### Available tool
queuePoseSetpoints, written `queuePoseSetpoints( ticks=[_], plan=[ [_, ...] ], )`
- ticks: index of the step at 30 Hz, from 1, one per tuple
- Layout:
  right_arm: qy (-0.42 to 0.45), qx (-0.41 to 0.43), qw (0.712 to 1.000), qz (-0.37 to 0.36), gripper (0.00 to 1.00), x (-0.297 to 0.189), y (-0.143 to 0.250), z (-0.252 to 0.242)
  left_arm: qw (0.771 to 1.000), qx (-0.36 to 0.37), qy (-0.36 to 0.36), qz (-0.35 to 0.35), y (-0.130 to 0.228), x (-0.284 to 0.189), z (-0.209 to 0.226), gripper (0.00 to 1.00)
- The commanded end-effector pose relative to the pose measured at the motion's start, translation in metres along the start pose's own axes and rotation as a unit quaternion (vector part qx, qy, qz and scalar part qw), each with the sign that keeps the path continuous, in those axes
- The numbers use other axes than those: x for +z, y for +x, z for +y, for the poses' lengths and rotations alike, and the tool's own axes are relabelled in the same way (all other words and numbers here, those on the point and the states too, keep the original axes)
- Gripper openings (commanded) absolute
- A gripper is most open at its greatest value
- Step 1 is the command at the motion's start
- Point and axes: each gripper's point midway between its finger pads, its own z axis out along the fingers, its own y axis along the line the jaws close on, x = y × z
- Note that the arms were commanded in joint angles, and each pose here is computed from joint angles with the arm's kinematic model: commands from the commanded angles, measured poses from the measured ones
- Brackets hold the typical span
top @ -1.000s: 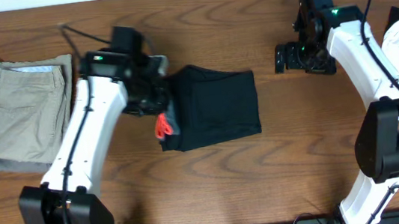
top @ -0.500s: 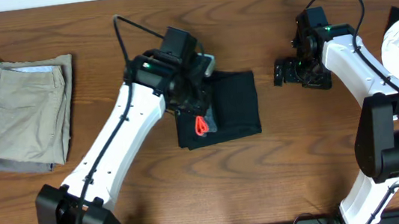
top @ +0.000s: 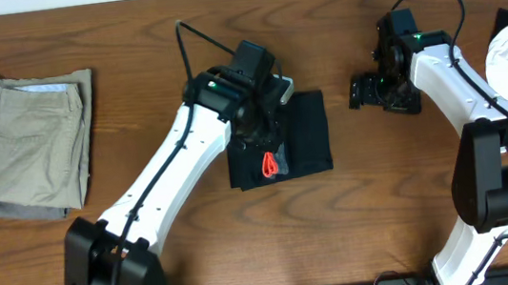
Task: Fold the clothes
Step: 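Fold the waistband rightward over the leggings with the left gripper, then release the waistband and retract the left gripper to the left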
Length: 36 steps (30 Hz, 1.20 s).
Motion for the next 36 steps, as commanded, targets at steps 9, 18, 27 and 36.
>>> queuePoseSetpoints(
  ticks=[9, 18, 27, 36],
  plan=[
    [0.001, 0.003, 1.000, 0.010, 0.90, 0.004, 0.006, 0.003, 0.999, 0.015, 0.006, -0.036, -0.032, 0.021, -0.002, 0.08],
    [0.002, 0.004, 1.000, 0.015, 0.89, 0.004, 0.008, 0.002, 0.999, 0.027, 0.006, -0.043, -0.039, 0.027, -0.001, 0.17],
    [-0.039, -0.007, 0.999, 0.014, 0.89, -0.007, 0.004, 0.018, 0.996, 0.002, -0.029, -0.081, -0.040, -0.013, 0.009, 0.27],
    [-0.097, -0.083, 0.991, -0.036, 0.86, -0.063, -0.005, 0.065, 0.945, -0.238, -0.132, -0.181, -0.017, -0.122, 0.120, 0.68]
  ],
)
